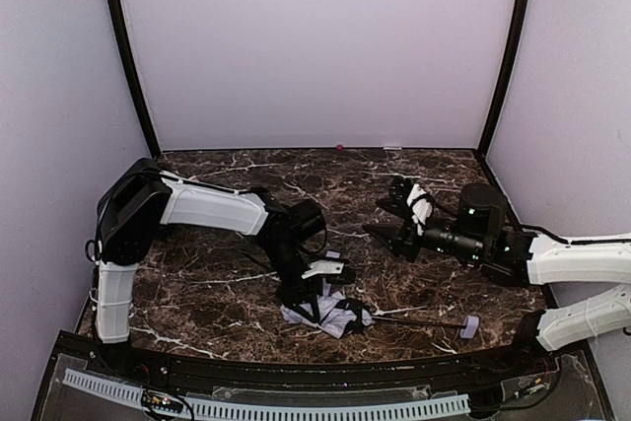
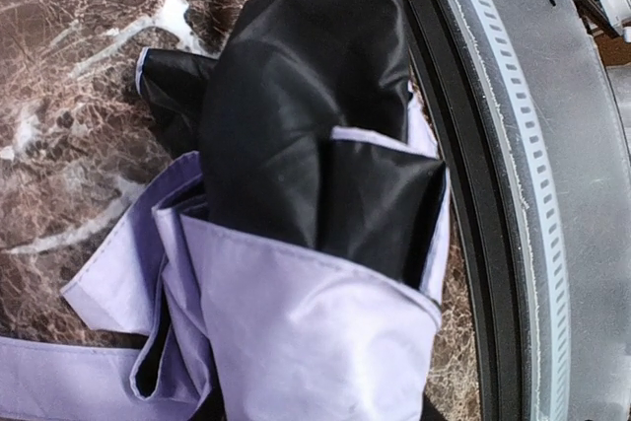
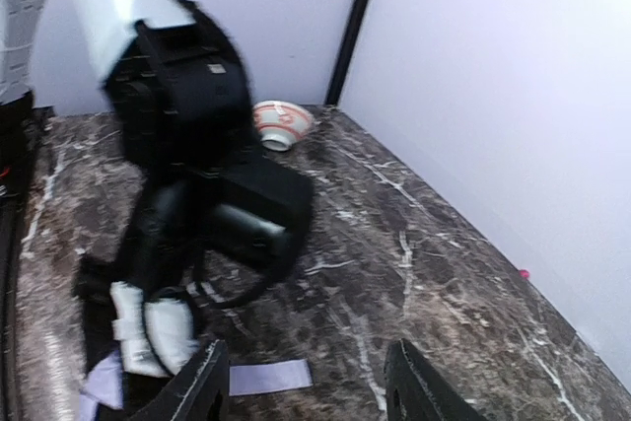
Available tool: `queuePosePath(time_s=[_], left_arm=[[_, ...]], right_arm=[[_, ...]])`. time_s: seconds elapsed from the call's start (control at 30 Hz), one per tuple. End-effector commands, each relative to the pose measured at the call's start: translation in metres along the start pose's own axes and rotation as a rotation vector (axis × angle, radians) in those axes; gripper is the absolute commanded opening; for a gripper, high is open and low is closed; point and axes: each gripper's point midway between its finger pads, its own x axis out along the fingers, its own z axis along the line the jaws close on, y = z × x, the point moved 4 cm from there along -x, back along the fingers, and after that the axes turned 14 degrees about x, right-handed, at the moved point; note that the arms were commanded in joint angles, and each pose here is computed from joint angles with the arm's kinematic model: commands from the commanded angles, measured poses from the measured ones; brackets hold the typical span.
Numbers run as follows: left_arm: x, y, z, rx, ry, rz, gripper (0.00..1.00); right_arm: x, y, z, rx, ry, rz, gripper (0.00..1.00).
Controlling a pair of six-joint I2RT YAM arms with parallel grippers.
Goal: Put away the umbrella
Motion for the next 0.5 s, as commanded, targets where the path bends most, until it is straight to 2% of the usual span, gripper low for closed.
queuePosePath(time_s=[0.0, 0.1, 0.2, 0.33, 0.47], left_arm=[[0.033, 0.066, -0.028, -0.212, 0.186, 0.202, 0.00], [0.034, 0.067, -0.027, -0.226, 0.194, 0.200, 0.00], [0.034, 0.068, -0.026, -0.233, 0.195, 0.199, 0.00], [0.035, 0.068, -0.025, -0.243, 0.197, 0.195, 0.00], [0.035, 0.069, -0.024, -0.250, 0.200, 0.189, 0.00]], right_arm=[[-0.022, 0.042, 0.051, -0.018, -0.089, 0.175, 0.55], [-0.033, 0.055, 0.084, -0.094, -0.157, 0.226, 0.57], [-0.030, 0.072, 0.104, -0.184, -0.166, 0.292, 0.63], [-0.010, 0.100, 0.124, -0.240, -0.210, 0.414, 0.88], [0.013, 0.116, 0.129, -0.307, -0.174, 0.472, 0.93]])
